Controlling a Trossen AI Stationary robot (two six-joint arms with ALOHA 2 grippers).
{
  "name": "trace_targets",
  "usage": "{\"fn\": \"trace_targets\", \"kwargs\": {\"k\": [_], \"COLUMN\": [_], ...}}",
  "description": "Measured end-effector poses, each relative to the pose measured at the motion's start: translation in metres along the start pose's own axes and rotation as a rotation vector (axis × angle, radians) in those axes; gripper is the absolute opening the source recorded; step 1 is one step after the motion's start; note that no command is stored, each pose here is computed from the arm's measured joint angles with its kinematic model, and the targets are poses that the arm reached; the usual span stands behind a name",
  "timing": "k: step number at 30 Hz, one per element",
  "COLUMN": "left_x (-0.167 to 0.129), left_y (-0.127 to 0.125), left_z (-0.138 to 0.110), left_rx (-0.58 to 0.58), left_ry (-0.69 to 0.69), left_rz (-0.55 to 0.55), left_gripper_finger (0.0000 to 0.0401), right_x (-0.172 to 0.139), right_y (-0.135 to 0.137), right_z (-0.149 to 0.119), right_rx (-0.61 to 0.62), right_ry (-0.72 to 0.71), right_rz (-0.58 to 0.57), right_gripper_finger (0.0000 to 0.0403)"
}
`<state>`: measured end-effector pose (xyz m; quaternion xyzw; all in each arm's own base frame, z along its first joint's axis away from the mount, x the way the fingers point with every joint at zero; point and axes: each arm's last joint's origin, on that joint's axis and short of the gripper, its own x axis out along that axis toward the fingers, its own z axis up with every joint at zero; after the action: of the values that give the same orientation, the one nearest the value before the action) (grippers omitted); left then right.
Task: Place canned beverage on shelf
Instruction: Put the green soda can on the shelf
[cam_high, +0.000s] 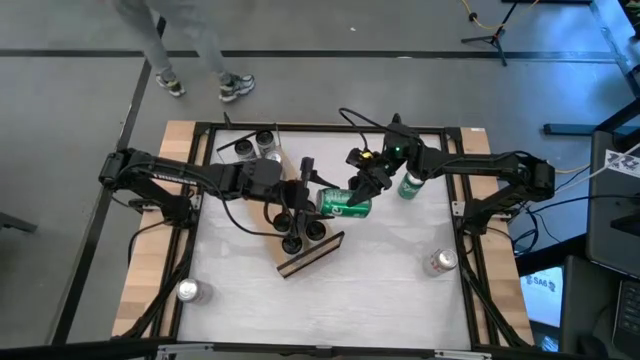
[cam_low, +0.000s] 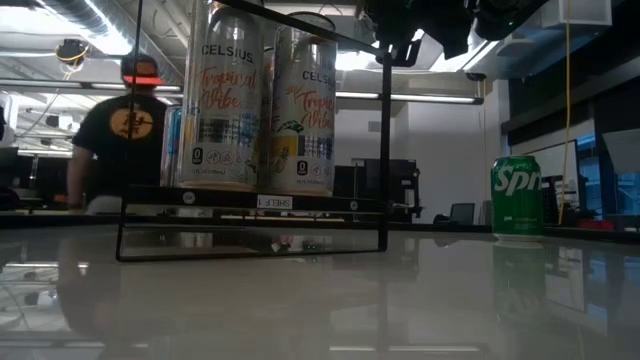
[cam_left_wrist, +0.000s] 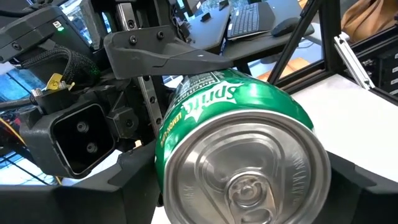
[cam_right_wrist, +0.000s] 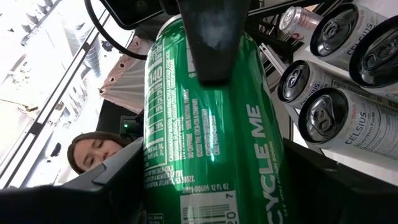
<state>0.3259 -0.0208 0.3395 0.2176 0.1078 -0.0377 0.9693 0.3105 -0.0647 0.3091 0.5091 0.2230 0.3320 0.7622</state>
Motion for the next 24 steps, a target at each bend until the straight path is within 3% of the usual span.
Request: {"fn": "trace_targets", "kwargs": {"k": [6, 17, 24], "left_x": [0.0, 0.0005, 0.0005], "left_y": [-0.0006, -0.0013, -0.0011], "left_z": [-0.0013, -0.0018, -0.0013], "left_rx": [0.002, -0.002, -0.002], "left_ry": [0.012, 0.012, 0.007], "left_rz": [-0.005, -0.014, -0.01], "left_gripper_finger": [0.029, 0.0288, 0.0288], "right_x": [0.0001, -0.0006, -0.0006], "right_y": [-0.0035, -0.0055, -0.0055], "right_z": [-0.0009, 0.0, 0.0001], "right_rx": [0.035, 0.057, 0.057], "right_ry": [-0.014, -0.058, -0.062], "right_rz": [-0.028, -0.058, -0.06], "right_gripper_finger": [0.0305, 0.0368, 0.0373]}}
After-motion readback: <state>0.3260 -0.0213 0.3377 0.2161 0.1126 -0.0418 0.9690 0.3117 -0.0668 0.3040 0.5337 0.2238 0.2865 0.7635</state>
